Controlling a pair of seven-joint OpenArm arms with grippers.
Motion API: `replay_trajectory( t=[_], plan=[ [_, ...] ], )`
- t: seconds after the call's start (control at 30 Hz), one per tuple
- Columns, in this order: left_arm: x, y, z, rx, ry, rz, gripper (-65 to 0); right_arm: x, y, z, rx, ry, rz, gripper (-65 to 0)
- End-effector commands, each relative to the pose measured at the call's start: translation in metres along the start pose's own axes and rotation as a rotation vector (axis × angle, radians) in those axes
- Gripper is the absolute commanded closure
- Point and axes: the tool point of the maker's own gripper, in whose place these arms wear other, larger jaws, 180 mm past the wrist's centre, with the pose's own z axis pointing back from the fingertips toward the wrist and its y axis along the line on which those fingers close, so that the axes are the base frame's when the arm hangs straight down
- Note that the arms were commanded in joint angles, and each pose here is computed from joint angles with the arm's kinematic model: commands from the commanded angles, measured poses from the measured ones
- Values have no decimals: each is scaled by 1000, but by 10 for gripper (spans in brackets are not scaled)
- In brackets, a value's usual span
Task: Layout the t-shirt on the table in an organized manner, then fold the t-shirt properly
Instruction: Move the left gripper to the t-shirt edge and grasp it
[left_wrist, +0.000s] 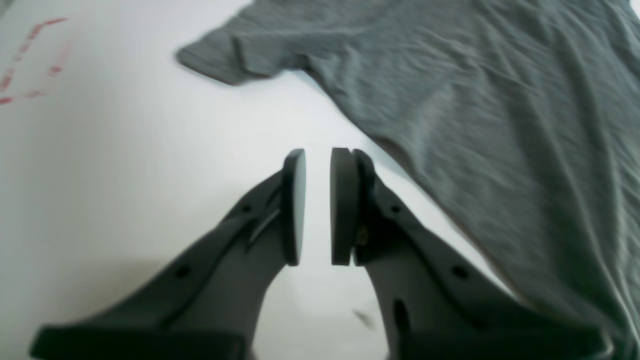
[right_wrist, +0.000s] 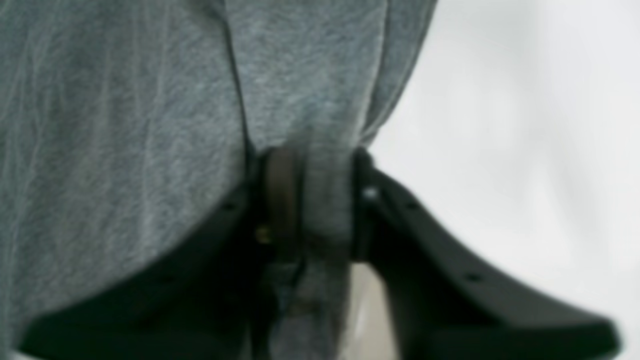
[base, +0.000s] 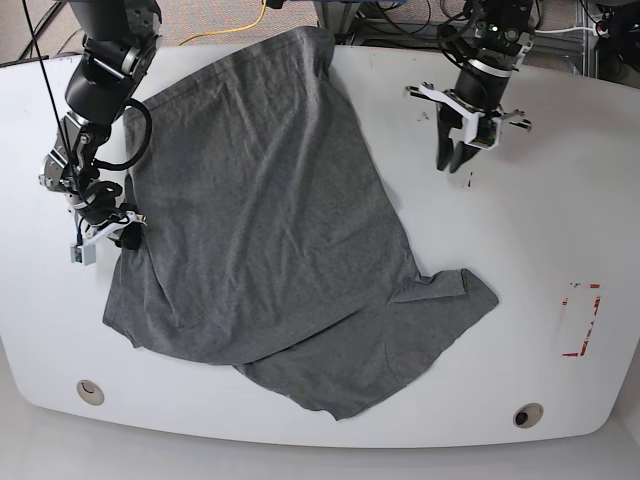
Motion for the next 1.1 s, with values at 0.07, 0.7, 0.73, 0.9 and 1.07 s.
replay_trajectory(
  t=[0.07, 0.7, 0.73, 0.9, 1.07],
  plan=[
    [-15, -28, 2, -74, 93, 18, -82, 17, 6, 0, 22, -15, 61, 0],
    [-66, -128, 32, -406, 376, -3, -101, 16, 7, -1, 23, -7, 72, 0],
    [-66, -130, 33, -422, 375, -8, -121, 16, 7, -1, 23, -7, 72, 0],
    [-65, -132, 35, -438, 373, -12, -289, 15, 7, 0, 23, -7, 71, 0],
    [-64, -133, 34, -439, 370, -12, -378, 14, 6, 0, 23, -6, 71, 0]
  ],
)
